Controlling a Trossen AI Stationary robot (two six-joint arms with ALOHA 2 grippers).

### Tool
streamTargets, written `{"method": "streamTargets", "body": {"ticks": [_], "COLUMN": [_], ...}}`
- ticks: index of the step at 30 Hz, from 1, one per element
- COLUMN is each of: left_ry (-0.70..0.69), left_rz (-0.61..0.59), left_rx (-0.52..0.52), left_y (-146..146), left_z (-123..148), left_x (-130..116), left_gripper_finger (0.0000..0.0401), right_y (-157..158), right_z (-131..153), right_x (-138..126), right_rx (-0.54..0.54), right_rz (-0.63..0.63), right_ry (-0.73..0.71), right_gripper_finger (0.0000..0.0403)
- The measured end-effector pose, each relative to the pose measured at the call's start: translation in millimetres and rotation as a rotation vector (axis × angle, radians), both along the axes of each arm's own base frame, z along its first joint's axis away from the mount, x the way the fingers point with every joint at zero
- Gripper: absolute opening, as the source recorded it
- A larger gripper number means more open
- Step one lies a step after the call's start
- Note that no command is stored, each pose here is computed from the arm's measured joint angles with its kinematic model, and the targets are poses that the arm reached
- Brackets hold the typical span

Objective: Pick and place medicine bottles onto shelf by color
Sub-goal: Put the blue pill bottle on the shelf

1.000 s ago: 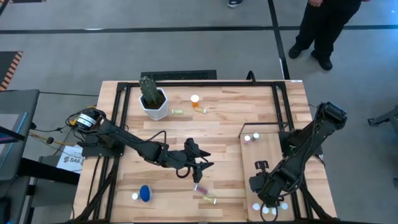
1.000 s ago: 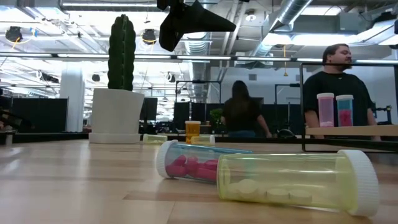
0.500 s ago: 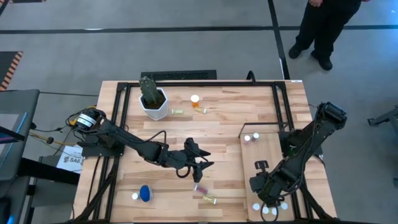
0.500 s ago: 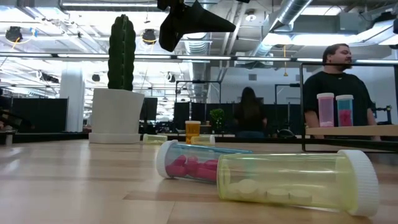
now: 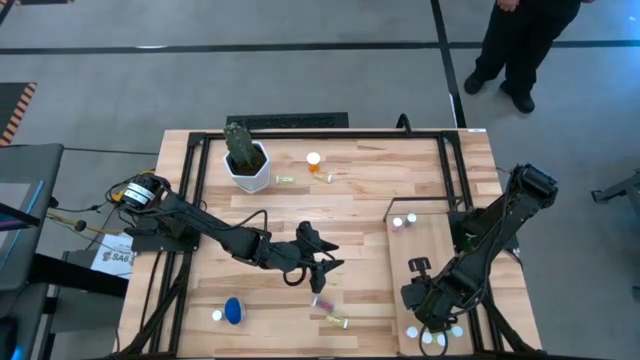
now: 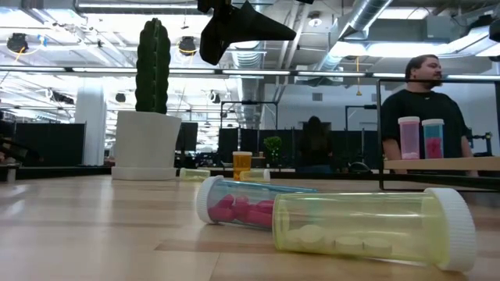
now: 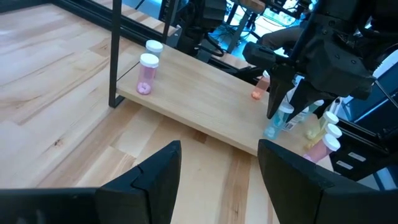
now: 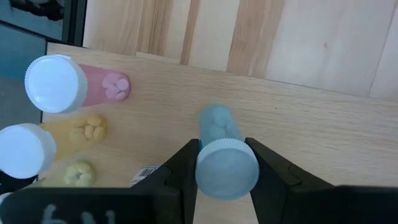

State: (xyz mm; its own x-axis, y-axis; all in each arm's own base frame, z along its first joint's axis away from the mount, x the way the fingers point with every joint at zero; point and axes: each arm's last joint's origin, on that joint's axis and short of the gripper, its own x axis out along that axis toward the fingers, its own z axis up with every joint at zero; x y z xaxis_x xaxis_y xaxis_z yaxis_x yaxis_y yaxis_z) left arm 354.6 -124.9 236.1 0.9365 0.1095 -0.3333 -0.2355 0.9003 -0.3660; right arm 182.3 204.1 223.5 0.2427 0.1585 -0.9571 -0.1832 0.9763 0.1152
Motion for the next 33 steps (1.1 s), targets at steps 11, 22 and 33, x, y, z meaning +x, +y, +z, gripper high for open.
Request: {"method": "streamTargets", "body": {"ticks": [11,22,33], "left_ry": [0.002,0.005,0.004], "left_rz": [0.001,0.001,0.003], "left_rx": [0.001,0.002,-0.004], "left_y": [0.1,0.1,0.1], "left_z": [-0.2,-0.4,-0.4], "left_x": [-0.1,-0.2,-0.2], "left_gripper_finger": [0.0201,0.0201,0.0201], "right_y": [0.6,1.7,4.2], "right_z": [0.0,-0.2,-0.3], "right_x": [-0.8,-3.7,-7.5], "right_rx": [-0.021,-0.041,-0.053], "right_rz": [-0.013,-0.026,-0.020], "right_ry": [-0.025,-0.032,-0.041], "right_gripper_finger": [0.0137,0.0138,0.0138]}}
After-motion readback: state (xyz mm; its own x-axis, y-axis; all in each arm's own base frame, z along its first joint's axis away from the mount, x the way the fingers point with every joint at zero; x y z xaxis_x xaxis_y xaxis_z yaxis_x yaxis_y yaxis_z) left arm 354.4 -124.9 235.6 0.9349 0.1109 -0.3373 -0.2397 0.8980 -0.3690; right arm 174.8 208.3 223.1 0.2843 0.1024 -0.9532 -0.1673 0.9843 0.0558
